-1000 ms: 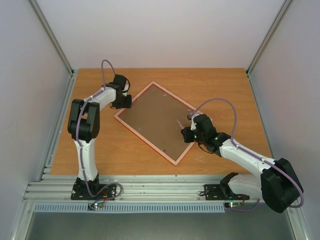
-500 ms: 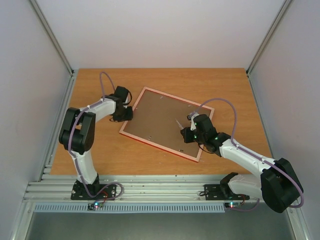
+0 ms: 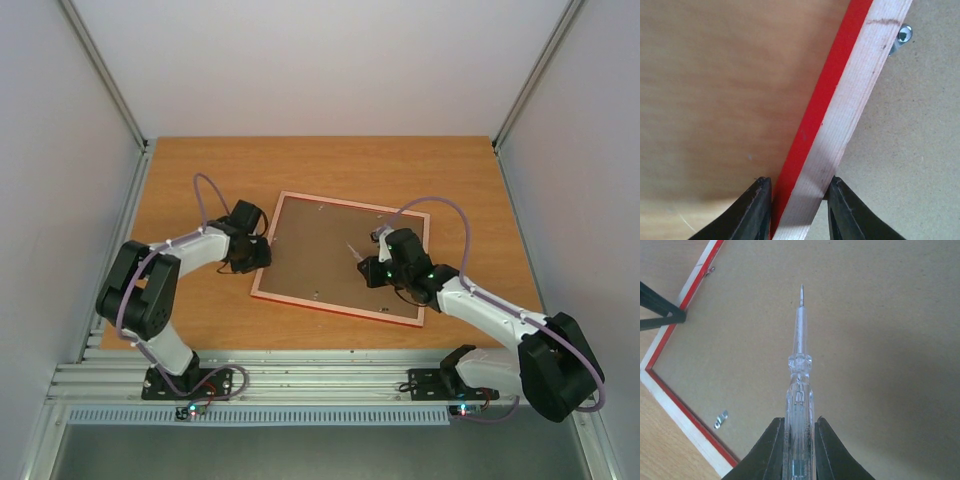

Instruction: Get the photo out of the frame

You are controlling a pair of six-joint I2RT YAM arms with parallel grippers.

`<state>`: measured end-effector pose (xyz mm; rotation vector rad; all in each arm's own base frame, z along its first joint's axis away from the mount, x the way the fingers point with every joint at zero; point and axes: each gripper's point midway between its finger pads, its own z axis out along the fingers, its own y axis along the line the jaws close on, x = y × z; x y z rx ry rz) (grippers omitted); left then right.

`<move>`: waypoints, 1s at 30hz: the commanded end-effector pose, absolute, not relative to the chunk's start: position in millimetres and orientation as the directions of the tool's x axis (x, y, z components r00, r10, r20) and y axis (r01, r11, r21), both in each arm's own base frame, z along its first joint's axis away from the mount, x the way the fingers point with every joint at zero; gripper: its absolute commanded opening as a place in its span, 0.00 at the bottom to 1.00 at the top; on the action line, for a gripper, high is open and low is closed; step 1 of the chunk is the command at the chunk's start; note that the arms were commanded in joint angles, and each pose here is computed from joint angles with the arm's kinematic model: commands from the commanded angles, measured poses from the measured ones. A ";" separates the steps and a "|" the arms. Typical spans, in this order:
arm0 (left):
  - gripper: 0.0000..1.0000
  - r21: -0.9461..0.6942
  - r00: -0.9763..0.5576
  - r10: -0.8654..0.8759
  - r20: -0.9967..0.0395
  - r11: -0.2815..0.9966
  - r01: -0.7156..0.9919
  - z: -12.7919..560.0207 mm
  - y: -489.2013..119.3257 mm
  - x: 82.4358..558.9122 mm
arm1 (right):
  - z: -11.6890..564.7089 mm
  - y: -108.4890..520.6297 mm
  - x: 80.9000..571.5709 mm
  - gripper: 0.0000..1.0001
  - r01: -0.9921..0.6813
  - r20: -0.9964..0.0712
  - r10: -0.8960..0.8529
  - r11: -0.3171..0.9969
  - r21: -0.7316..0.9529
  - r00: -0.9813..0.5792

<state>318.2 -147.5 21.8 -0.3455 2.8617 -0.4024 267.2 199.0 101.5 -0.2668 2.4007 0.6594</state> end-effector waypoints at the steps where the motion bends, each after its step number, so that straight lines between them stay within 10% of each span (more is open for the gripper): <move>1: 0.32 -0.337 -0.955 -0.280 -0.094 0.912 -0.234 12.1 -162.2 283.1 | 103.6 211.3 270.0 0.01 -0.384 -0.619 -0.052 0.823 0.418 -0.784; 30: 0.51 -0.196 -0.971 -0.065 -0.232 0.980 -0.019 35.1 -163.8 311.3 | 95.3 266.4 276.3 0.01 -0.438 -0.523 -0.152 0.758 0.483 -0.839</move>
